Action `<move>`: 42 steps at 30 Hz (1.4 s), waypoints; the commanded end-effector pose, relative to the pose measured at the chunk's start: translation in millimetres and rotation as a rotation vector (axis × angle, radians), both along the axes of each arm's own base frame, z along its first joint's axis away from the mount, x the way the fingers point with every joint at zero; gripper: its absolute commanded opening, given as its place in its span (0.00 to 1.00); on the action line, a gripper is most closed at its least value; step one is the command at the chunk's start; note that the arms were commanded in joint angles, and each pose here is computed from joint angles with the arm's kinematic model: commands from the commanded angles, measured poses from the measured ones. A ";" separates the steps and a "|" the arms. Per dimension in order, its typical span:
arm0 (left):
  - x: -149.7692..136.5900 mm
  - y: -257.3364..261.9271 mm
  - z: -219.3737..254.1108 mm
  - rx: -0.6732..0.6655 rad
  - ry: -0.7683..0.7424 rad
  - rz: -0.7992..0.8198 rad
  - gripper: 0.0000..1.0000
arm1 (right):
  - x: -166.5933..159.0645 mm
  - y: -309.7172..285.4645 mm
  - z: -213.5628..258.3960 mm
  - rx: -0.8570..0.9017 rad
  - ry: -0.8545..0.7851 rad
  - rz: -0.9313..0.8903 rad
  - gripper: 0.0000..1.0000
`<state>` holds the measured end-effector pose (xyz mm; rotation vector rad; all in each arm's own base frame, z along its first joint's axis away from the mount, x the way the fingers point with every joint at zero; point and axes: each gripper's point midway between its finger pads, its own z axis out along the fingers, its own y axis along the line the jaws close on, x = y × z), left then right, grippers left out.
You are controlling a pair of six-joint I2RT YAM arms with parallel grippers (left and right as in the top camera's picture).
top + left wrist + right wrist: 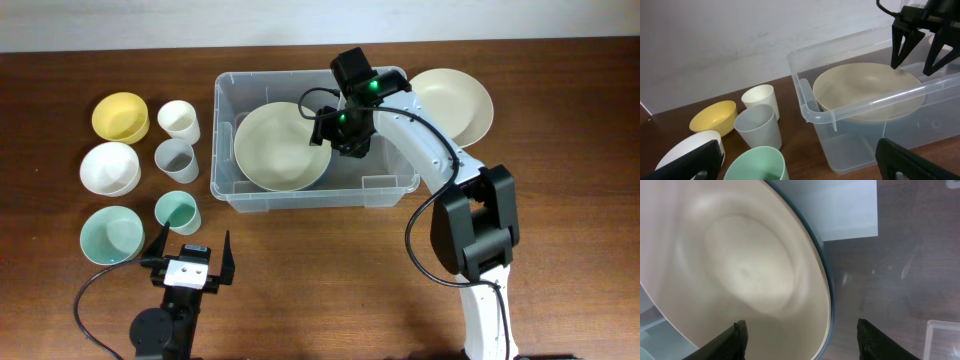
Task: Pack container
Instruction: 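Lower the cream bowl onto the teal bowl and release it, then move the right gripper to the remaining cream bowl's rim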
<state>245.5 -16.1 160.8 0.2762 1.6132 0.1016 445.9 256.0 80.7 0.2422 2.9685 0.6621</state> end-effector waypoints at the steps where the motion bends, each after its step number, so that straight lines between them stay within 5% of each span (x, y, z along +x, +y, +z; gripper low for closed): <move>1: -0.4 -0.4 -1.1 0.011 -0.001 -0.006 1.00 | 9.8 -6.0 7.1 0.003 -0.018 -0.012 0.66; 9: -0.4 -0.4 -1.1 0.011 -0.001 -0.006 1.00 | 43.8 -55.0 94.9 -0.036 -0.185 -0.087 0.66; 18: -0.4 -0.4 -1.1 0.011 -0.001 -0.006 1.00 | 57.7 -233.3 197.2 -0.087 -0.273 -0.533 0.87; 26: -0.4 -0.4 -1.1 0.011 -0.001 -0.006 1.00 | 19.2 -346.8 134.4 -0.178 -0.016 -0.666 0.88; 42: -0.4 -0.4 -1.1 0.011 -0.001 -0.006 1.00 | 18.4 -334.1 -12.9 -0.165 0.155 -0.575 0.87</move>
